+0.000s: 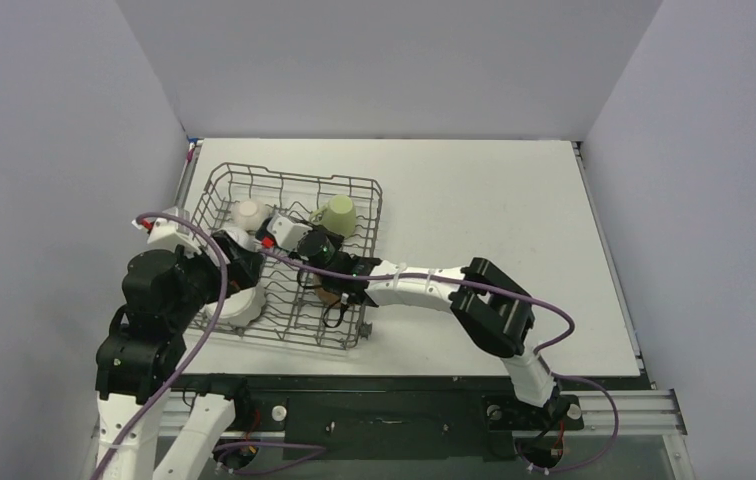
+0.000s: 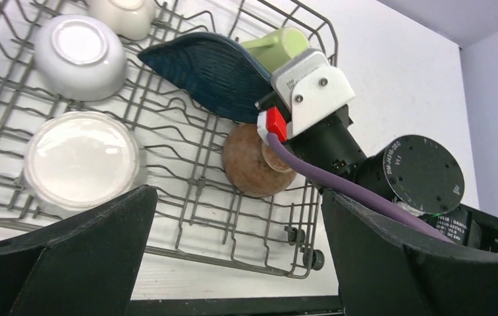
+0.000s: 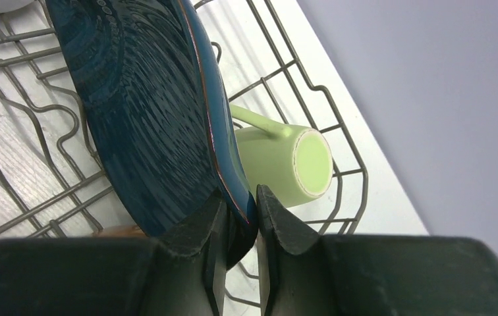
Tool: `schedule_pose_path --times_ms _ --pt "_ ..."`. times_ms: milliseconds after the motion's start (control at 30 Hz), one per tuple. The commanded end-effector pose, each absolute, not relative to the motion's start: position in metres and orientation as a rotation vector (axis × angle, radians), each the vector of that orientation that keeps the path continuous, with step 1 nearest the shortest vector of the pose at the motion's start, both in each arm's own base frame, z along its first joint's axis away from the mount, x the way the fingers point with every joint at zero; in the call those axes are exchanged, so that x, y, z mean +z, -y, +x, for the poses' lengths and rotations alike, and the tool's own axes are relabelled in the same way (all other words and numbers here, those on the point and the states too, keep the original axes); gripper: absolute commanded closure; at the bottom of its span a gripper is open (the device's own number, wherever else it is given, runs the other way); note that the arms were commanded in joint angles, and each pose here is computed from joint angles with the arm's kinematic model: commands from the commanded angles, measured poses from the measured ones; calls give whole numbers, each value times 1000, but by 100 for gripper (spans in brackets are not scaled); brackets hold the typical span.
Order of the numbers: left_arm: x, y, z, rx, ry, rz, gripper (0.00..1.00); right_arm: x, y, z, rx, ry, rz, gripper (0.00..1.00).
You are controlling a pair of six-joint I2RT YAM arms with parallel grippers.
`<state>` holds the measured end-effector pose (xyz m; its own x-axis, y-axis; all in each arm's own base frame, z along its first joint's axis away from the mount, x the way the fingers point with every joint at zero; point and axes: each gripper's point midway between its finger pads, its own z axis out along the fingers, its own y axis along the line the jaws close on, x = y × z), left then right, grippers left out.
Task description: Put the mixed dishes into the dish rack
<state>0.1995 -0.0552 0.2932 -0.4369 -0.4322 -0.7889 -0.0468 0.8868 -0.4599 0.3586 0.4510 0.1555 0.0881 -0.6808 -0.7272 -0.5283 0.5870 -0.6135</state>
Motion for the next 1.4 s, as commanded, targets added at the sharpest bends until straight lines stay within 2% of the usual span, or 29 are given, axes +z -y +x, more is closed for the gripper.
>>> schedule_pose_path --times_ms 0,267,567,733,1000,1200,1367 --pt "326 26 208 -316 -1852 -445 4 174 -466 354 -256 -1398 -1091 100" --pt "342 -1 207 -163 -1800 -498 4 160 -487 346 -260 -1319 -1171 100" --pt "335 0 207 -143 -1823 -448 4 127 -493 340 -239 -1329 -1297 100" --pt "334 2 209 -155 -1825 -443 4 123 -486 338 -227 -1361 -1259 100" --pt "332 5 211 -169 -1832 -434 4 136 -484 344 -102 -1440 -1174 70" --pt "331 8 211 -182 -1840 -432 4 150 -484 348 -98 -1437 -1130 55" --pt "330 10 211 -197 -1843 -431 4 159 -482 352 -80 -1455 -1090 47"
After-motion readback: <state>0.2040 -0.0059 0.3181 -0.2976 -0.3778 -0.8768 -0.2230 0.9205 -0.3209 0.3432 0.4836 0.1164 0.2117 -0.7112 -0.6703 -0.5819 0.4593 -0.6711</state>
